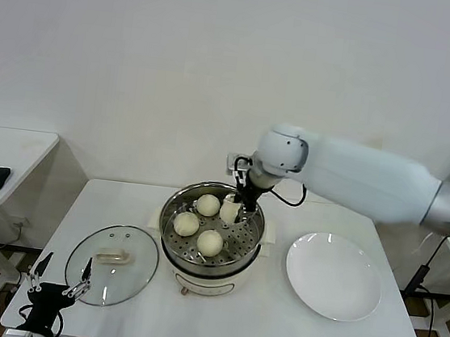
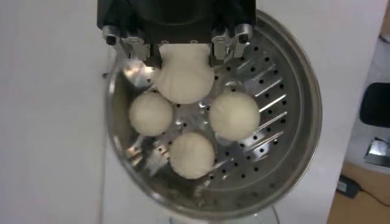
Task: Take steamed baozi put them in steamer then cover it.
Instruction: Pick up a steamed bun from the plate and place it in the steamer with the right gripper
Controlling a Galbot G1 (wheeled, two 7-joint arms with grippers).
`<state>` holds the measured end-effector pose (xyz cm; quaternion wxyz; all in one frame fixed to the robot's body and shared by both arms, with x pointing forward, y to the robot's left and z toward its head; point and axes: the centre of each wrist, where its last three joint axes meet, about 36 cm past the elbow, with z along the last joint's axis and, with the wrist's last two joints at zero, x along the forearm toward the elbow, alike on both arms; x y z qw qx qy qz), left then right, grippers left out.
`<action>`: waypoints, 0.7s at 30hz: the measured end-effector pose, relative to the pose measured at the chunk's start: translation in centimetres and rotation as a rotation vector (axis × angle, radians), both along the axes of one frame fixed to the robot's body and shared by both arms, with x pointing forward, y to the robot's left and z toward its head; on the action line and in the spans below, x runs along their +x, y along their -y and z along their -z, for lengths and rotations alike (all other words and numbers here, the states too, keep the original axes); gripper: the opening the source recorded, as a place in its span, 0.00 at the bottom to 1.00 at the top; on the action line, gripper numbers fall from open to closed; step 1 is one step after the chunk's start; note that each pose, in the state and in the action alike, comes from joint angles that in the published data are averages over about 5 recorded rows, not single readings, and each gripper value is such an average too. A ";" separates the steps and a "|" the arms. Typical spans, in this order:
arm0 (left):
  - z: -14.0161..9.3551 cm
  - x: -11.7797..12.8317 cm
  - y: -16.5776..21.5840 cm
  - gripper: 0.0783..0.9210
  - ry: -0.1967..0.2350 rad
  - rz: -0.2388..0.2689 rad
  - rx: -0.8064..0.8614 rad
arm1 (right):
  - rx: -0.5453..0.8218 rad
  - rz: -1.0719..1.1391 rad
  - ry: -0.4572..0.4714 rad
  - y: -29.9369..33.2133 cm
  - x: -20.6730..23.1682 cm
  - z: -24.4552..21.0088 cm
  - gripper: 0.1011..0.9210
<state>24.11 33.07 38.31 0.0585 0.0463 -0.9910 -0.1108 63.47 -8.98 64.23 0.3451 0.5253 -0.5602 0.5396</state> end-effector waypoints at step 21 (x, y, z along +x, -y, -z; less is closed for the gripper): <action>0.3 0.0 -0.2 0.88 0.003 -0.017 -0.003 | -0.066 0.043 0.029 -1.0 1.2 5.3 0.50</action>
